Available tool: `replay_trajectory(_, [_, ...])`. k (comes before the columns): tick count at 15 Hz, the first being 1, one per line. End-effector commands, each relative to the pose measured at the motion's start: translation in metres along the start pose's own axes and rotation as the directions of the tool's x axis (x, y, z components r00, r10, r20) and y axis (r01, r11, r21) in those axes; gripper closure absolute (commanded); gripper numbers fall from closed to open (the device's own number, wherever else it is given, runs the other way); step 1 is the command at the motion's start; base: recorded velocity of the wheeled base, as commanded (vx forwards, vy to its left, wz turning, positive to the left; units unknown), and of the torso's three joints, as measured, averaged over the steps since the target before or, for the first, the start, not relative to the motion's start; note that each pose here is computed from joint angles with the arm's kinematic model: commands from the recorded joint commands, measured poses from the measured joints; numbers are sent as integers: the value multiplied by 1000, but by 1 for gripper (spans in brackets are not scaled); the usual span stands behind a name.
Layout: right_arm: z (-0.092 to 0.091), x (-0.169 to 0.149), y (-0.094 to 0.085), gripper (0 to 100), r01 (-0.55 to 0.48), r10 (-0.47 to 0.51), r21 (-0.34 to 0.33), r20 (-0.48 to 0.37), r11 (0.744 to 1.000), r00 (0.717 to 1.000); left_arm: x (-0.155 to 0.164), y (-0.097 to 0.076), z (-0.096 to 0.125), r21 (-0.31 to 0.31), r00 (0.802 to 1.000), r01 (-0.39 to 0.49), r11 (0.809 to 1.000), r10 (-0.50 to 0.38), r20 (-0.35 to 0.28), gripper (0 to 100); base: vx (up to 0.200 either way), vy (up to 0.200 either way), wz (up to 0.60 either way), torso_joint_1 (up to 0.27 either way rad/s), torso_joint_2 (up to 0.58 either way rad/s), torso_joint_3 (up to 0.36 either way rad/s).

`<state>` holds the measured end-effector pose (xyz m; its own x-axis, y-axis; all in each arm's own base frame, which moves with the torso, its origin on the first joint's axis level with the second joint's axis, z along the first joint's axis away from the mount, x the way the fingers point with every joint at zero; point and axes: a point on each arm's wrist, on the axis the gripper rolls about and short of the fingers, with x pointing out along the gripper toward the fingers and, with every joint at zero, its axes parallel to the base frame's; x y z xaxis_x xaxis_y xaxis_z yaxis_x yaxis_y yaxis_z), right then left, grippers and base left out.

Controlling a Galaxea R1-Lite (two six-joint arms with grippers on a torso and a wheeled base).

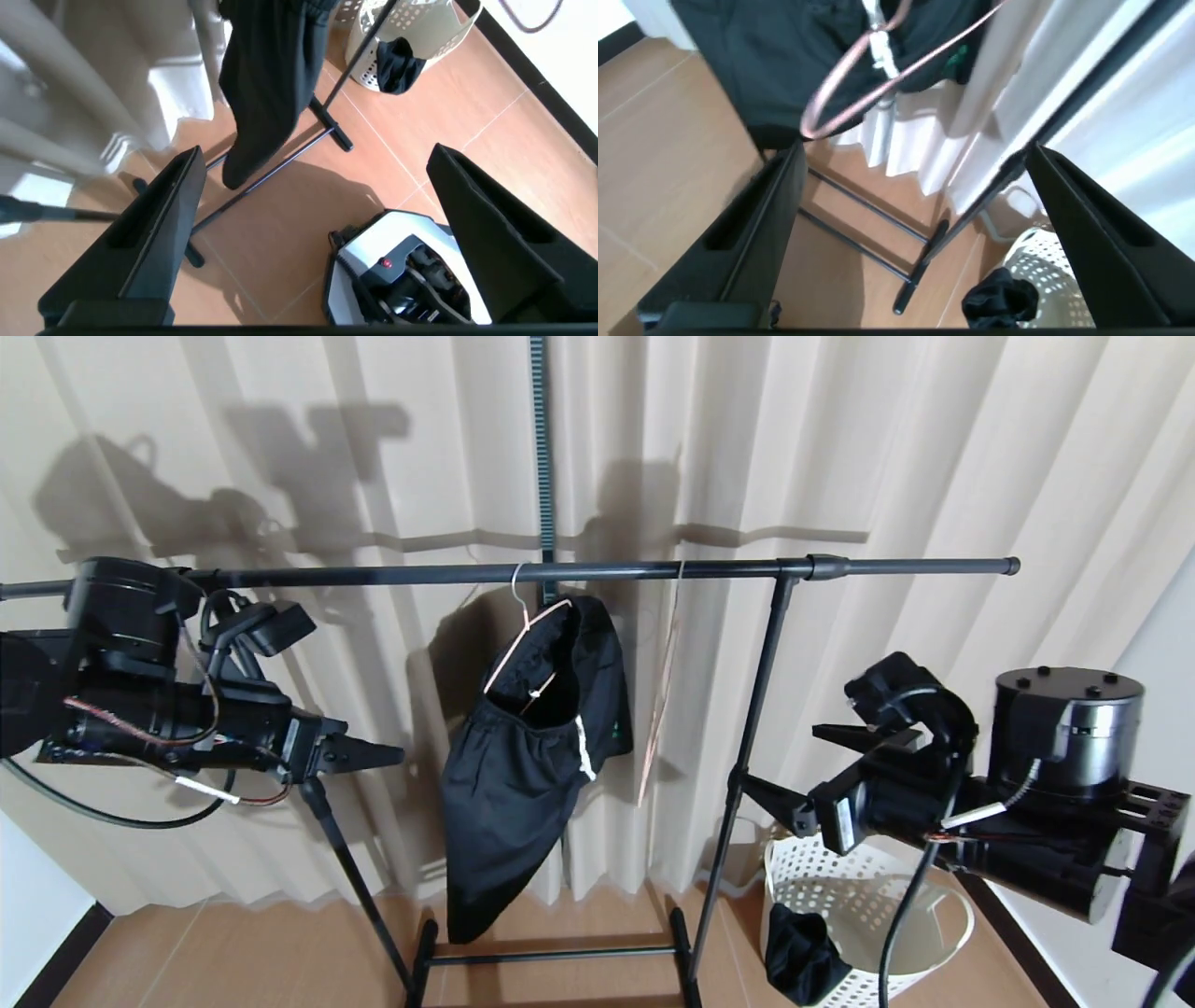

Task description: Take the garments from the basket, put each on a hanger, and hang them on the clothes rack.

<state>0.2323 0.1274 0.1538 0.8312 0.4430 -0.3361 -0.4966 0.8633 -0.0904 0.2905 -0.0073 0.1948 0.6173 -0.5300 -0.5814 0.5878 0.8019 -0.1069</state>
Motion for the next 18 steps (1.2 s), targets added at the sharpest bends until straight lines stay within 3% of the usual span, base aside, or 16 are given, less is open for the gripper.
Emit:
replay_trajectory(1, [6, -57, -2, 0, 39, -37, -29, 70, 999, 997, -54, -34, -22, 20, 997, -53, 998, 52, 62, 0, 0, 0, 0, 0, 0, 0])
replay_trajectory(4, [-8, -120, 0, 0, 74, -71, -41, 70, 996, 995, -89, -68, -59, 25, 992, -84, 996, 82, 95, 0, 0, 0, 0, 0, 0, 0])
replay_trajectory(6, [-30, -159, 3, 0, 182, -179, -43, 73, 982, 981, -109, -98, -93, 38, 987, -100, 994, 94, 130, 0, 0, 0, 0, 0, 0, 0])
replay_trajectory(8, [-46, -180, -2, 0, 252, -249, -23, 87, 967, 965, -118, -114, -114, 48, 982, -115, 992, 106, 157, 0, 0, 0, 0, 0, 0, 0])
replay_trajectory(9, [-66, -197, -6, 0, 346, -345, 9, 89, 938, 934, -123, -123, -131, 26, 977, -136, 990, 129, 172, 0, 0, 0, 0, 0, 0, 0])
replay_trajectory(10, [-74, -205, -6, 0, 379, -379, 21, 102, 925, 920, -123, -126, -138, 12, 975, -141, 990, 136, 174, 0, 0, 0, 0, 0, 0, 0])
replay_trajectory(12, [-117, -229, -2, 0, 532, -536, 60, 89, 844, 840, -126, -135, -157, -4, 969, -154, 988, 152, 192, 0, 0, 0, 0, 0, 0, 0])
replay_trajectory(14, [-147, -241, 8, 0, 623, -622, 34, 116, 782, 774, -126, -141, -168, 3, 967, -158, 988, 154, 203, 0, 0, 0, 0, 0, 0, 0])
replay_trajectory(17, [-160, -246, 13, 0, 631, -631, 51, 132, 774, 764, -123, -144, -180, -10, 961, -161, 987, 159, 225, 0, 0, 0, 0, 0, 0, 0])
replay_trajectory(18, [-160, -244, 13, 0, 600, -606, 85, 137, 795, 784, -120, -145, -189, -18, 953, -180, 983, 179, 245, 0, 0, 0, 0, 0, 0, 0])
